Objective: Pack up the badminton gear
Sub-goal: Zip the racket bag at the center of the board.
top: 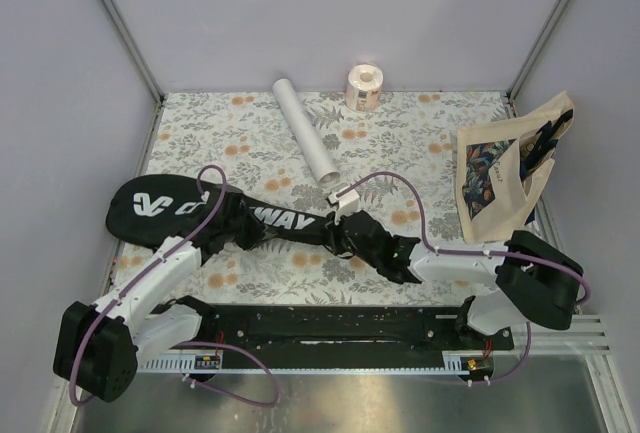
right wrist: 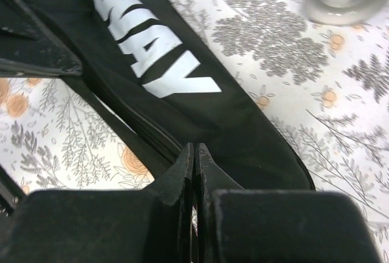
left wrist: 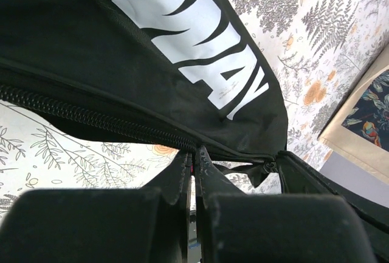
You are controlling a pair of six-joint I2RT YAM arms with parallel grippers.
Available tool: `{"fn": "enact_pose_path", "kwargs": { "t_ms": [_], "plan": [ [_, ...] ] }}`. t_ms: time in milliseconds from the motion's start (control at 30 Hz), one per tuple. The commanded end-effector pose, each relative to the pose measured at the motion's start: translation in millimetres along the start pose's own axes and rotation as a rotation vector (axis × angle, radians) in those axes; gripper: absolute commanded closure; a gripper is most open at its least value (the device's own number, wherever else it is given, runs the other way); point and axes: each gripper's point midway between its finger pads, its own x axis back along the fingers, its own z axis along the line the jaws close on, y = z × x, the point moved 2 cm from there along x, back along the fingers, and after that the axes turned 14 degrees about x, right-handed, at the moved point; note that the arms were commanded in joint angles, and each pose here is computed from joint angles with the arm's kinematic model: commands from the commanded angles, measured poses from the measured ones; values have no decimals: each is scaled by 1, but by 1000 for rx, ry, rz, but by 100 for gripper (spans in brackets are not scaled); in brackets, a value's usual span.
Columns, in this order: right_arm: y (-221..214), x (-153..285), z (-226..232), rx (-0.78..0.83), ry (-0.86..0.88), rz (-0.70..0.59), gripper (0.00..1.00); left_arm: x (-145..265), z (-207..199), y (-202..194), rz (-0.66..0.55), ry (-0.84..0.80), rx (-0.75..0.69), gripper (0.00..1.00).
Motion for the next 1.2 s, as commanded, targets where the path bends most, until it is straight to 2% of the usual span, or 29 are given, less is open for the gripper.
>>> {"fn": "enact_pose_path", "kwargs": {
  "t_ms": [0, 233, 433, 600, 733, 867, 1067, 1167],
  "plan": [
    [-20, 19, -57, -58, -324, 56, 100, 7, 3, 33, -116, 40, -35, 100],
    [-40, 46, -90, -160, -520, 74, 100, 13, 18, 57, -154, 97, -30, 100],
    [-41, 48, -97, -199, -548, 78, 100, 21, 2, 58, -130, 28, -65, 100],
    [-49, 60, -113, -273, -648, 71, 100, 23, 10, 60, -163, 47, -47, 100],
    [-49, 74, -121, -329, -674, 7, 100, 19, 16, 64, -176, 62, -16, 100],
    [-22, 77, -104, -362, -481, -191, 100, 12, 13, 66, -158, 76, -14, 100],
    [-41, 92, -127, -358, -628, -179, 100, 14, 5, 66, -148, 48, -15, 100],
    [-40, 93, -136, -334, -669, -173, 100, 13, -7, 59, -107, -48, -32, 100]
  ]
}}
